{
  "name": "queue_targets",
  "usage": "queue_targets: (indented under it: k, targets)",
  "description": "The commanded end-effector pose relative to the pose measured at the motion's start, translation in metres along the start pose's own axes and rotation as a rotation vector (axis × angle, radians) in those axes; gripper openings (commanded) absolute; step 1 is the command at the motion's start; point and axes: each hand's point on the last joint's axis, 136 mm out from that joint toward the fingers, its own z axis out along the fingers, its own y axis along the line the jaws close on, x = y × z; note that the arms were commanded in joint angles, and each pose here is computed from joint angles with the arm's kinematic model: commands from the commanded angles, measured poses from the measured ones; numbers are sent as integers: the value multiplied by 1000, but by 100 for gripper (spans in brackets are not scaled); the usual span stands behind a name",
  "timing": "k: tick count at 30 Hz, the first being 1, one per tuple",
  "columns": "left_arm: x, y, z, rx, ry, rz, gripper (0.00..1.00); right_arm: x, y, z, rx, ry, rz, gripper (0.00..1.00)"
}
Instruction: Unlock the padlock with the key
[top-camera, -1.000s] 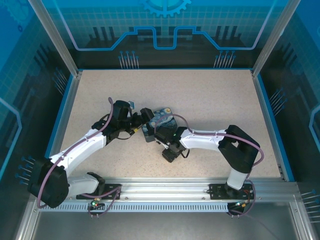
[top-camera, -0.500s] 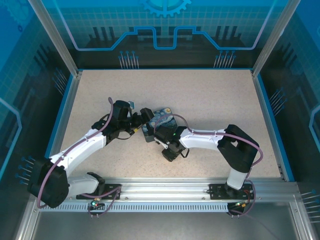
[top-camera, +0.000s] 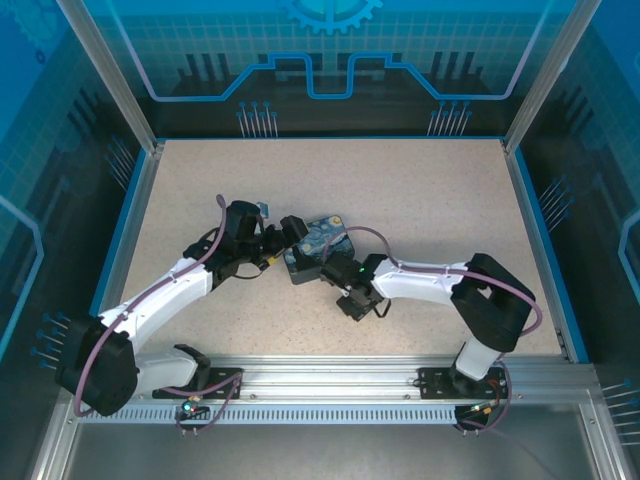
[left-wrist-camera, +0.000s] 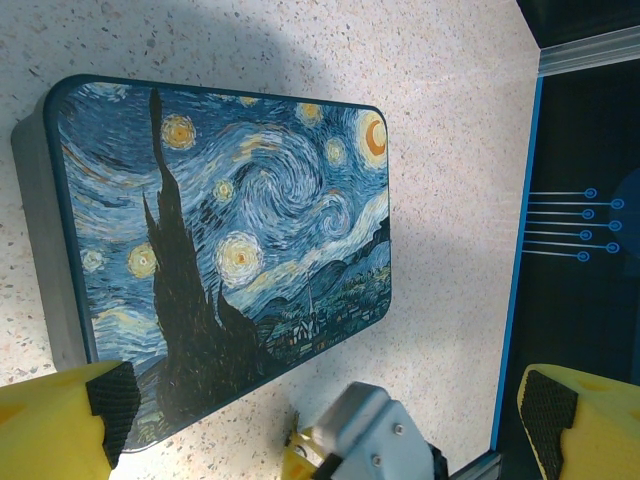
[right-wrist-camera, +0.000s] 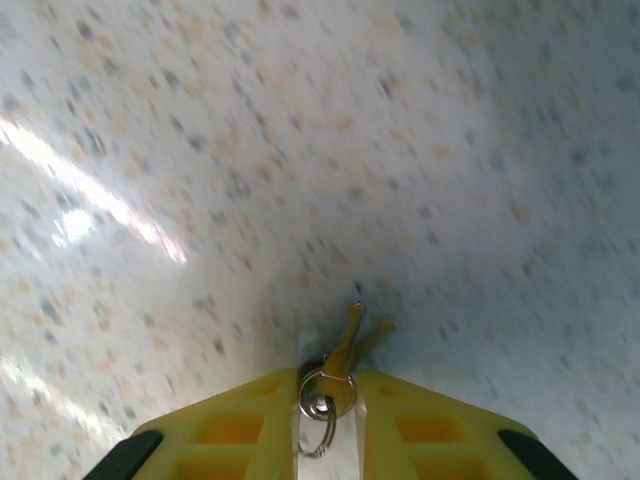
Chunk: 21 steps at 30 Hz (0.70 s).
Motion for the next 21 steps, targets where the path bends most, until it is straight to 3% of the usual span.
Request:
queue_targets:
  k: [1, 8, 14, 21]
  targets:
    - [-8, -14, -8, 35, -27, 13, 99, 17, -14, -17, 30, 2, 72, 21]
    - [-9, -15, -4, 38, -21, 7, 99, 33, -17, -39, -35, -40, 146, 25]
    - [-9, -16, -4, 40, -19, 6, 99, 21, -22, -36, -47, -45, 169, 45]
    - [-9, -16, -4, 41, -22, 3, 99, 30, -35, -17, 4, 35, 293, 44]
